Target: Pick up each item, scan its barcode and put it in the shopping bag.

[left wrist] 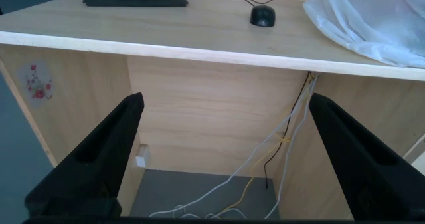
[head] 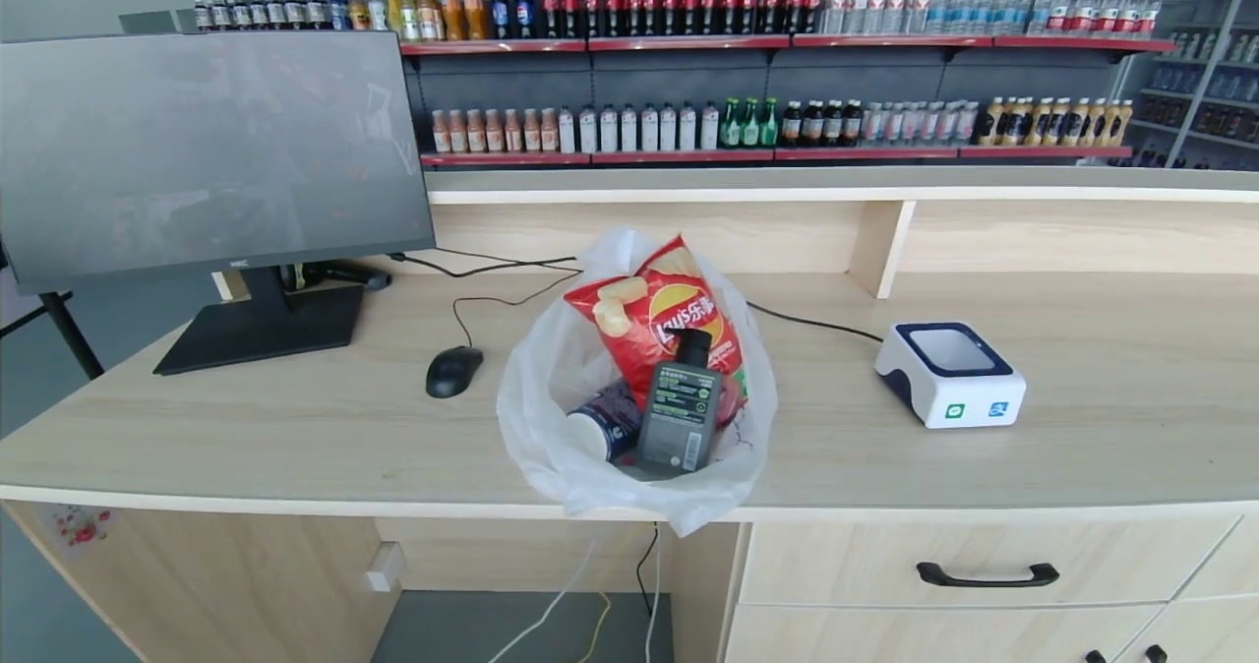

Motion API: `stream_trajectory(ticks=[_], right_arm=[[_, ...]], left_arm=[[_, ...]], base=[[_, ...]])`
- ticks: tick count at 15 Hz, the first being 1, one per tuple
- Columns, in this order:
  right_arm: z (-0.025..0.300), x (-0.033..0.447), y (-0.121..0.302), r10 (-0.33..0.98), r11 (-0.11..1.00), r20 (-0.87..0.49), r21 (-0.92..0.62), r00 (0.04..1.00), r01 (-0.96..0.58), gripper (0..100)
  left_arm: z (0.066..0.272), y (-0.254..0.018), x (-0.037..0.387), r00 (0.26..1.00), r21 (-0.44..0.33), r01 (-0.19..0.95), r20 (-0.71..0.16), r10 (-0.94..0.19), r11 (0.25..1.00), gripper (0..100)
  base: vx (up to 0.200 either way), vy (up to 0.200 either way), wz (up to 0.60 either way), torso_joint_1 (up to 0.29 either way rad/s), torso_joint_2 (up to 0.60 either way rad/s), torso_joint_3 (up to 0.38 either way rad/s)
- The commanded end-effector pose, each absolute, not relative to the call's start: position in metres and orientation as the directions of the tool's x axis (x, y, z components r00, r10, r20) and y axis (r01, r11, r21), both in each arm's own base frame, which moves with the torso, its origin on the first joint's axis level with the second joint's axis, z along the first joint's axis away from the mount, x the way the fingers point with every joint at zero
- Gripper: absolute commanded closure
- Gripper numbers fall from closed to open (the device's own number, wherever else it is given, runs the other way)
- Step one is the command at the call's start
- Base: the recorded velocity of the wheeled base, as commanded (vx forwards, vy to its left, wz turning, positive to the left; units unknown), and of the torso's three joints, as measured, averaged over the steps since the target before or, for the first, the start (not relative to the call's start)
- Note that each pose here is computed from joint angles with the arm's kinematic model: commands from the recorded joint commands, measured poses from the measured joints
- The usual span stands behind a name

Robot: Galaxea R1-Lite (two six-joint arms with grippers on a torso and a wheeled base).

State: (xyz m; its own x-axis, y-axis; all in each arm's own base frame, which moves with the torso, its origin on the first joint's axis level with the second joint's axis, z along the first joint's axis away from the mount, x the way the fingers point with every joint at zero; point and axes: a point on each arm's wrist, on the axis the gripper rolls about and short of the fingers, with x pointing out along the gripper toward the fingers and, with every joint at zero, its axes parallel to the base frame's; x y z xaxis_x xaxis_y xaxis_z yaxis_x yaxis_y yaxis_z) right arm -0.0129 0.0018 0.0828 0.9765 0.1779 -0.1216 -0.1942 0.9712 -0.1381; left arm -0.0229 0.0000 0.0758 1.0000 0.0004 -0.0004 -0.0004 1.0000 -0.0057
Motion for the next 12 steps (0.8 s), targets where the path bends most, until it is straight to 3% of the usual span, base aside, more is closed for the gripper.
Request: stream_trajectory(ticks=[1, 2, 7, 12], right_arm=[[0.0794, -0.016, -0.0002, 0.098, 0.989, -0.07, -0.104, 0.993, -0.105, 0], [0.0777, -0.0159, -0.0013, 0.047, 0.996, -0.084, -0.068, 0.995, -0.053, 0], [0.0773, -0.016, -0.0017, 0.033, 0.999, -0.09, -0.027, 0.995, -0.036, 0], [0.077, -0.0174, -0.0013, 0.009, 1.0, -0.074, -0.019, 0.997, -0.011, 0]], left_arm=[[0.0757, 0.0, -0.0229, 1.0, -0.006, 0.0, 0.0, 0.0, 1.0, 0], [0.0756, 0.0, -0.0229, 1.0, -0.006, -0.002, -0.002, 0.002, 1.0, 0], [0.0757, 0.0, -0.0229, 1.0, -0.008, 0.0, 0.0, 0.0, 1.0, 0], [0.0756, 0.0, -0.0229, 1.0, -0.005, 0.0, -0.002, 0.0, 1.0, 0]], base=[[-0.2, 0.0, 0.0, 0.002, 0.01, 0.002], [-0.2, 0.0, 0.0, 0.002, 0.0, 0.002], [0.0, 0.0, 0.0, 0.0, 0.0, 0.0], [0.0, -0.2, 0.0, 0.015, 0.01, 0.004]])
